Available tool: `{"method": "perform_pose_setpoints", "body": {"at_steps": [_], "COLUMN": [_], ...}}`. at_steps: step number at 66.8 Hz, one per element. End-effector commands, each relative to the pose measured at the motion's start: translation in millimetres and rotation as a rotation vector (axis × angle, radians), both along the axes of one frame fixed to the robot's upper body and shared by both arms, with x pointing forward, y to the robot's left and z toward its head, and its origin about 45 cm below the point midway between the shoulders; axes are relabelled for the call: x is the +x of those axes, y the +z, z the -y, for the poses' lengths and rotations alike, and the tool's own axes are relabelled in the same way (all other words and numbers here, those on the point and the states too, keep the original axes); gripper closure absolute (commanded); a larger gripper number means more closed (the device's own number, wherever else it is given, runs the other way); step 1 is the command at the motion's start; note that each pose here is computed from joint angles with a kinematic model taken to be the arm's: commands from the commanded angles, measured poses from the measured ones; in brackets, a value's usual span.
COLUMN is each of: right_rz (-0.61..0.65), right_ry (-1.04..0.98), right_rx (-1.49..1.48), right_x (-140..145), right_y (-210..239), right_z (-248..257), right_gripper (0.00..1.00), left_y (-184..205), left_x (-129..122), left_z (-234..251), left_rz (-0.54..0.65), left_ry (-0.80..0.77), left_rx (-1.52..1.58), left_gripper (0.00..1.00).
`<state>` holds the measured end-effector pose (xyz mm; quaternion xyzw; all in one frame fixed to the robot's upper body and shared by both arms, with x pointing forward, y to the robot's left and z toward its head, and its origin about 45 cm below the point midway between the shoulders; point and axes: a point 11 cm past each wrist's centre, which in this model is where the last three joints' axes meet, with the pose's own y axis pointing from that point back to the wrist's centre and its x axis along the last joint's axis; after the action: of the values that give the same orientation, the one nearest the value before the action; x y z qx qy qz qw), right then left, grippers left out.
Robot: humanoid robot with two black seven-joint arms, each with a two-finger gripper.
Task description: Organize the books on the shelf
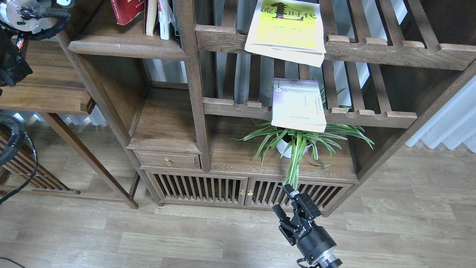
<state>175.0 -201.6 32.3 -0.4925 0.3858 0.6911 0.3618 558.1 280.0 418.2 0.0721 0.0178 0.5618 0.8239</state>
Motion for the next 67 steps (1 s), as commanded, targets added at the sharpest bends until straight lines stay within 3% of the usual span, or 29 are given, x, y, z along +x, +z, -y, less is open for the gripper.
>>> {"method": "perform_pose_setpoints", "body": {"at_steps": [1,18,35,40,51,67], "right_rz": [0.003,0.004,0.010,0.028,0.071,0.105], "right_ry": [-0.013,-0.020,-0.023,-0.045,-0.083,-0.116], "right_rx": [0.000,-0.006,-0.001,0.027,0.059,0.052], "right_x": [2,2,4,9,14,8], "right_y": [1,1,3,11,27,43], "right_z": [3,7,8,9,13,31], "right_gripper": [0.01,0.01,0.01,0.01,0.01,0.01], "left_y": [-2,1,32,43,58,59], "left_x": [0,0,-2,-6,-16,-69], "left_z": [3,8,24,17,8,-15], "left_rz": [-0.005,0.003,0.063,0.091,0.109,0.068], "left_ry": [-0.005,-0.017,-0.075,-0.082,-0.069,-0.111], "left_rx": [-0.003,-0.011,-0.031,-0.026,-0.023,-0.125], "left_gripper": [0.69,0.44,0.27,0.18,0.09,0.00]}}
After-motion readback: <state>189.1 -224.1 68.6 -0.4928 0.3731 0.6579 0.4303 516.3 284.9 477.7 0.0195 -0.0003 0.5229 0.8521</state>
